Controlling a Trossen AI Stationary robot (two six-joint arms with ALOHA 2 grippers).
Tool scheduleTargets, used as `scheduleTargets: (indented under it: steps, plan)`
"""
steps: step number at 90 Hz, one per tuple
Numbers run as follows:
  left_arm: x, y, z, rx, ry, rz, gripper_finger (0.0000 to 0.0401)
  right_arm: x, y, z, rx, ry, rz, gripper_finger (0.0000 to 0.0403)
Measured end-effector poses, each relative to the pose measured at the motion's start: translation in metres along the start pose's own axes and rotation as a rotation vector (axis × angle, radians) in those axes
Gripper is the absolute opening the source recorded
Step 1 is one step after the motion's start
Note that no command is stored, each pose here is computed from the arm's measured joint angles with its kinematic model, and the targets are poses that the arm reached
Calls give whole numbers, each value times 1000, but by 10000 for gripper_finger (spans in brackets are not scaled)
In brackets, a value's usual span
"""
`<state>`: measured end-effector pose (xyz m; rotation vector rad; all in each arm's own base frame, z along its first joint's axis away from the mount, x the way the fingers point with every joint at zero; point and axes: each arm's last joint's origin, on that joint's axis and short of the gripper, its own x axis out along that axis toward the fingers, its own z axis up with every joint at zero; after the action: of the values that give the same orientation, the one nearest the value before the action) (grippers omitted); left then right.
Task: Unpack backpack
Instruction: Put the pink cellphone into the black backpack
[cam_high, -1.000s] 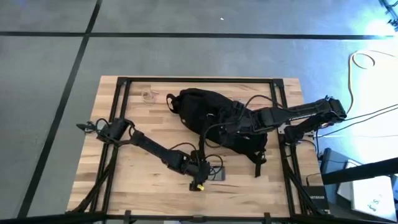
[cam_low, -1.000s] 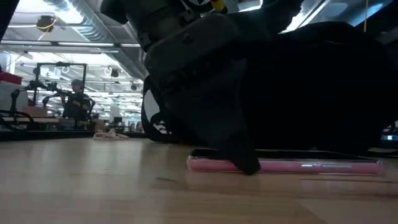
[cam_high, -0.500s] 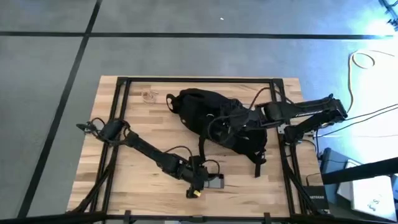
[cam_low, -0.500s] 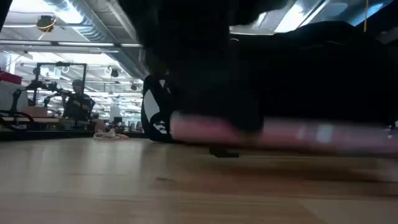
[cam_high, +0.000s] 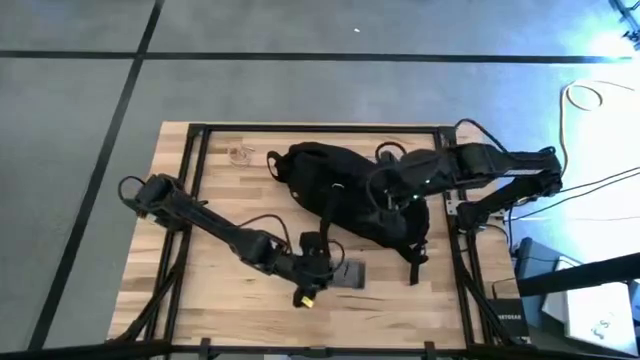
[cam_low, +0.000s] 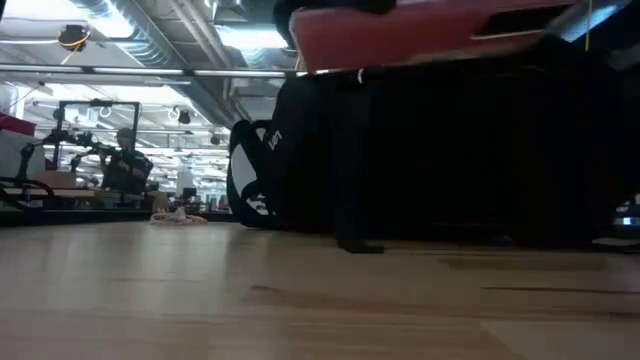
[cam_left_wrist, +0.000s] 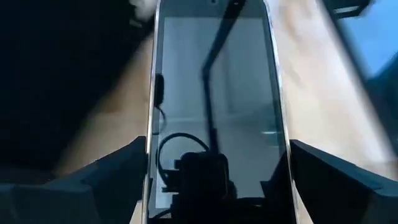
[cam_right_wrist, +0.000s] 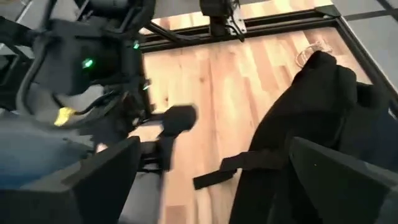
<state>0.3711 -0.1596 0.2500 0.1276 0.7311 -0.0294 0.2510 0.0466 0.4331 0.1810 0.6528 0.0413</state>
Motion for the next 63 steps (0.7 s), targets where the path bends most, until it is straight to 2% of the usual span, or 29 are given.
scheduleTargets:
  steps: [21, 30, 40, 52, 57, 63]
  plan:
    - [-14, 17, 7, 287, -17, 302, 341, 2, 24, -20, 13, 122, 13, 392]
    - [-13, 24, 8, 372, 8, 405, 341, 1, 37, -35, 21, 167, -77, 392]
    - [-13, 29, 10, 407, 14, 468, 341, 4, 52, -59, 44, 142, -242, 392]
    - [-13, 30, 13, 455, 3, 501, 341, 35, 60, -95, 121, 145, -341, 392]
    - [-13, 29, 13, 478, 6, 506, 341, 48, 61, -101, 166, 96, -332, 392]
    - [-14, 27, 13, 501, 9, 504, 341, 57, 65, -90, 177, 21, -225, 392]
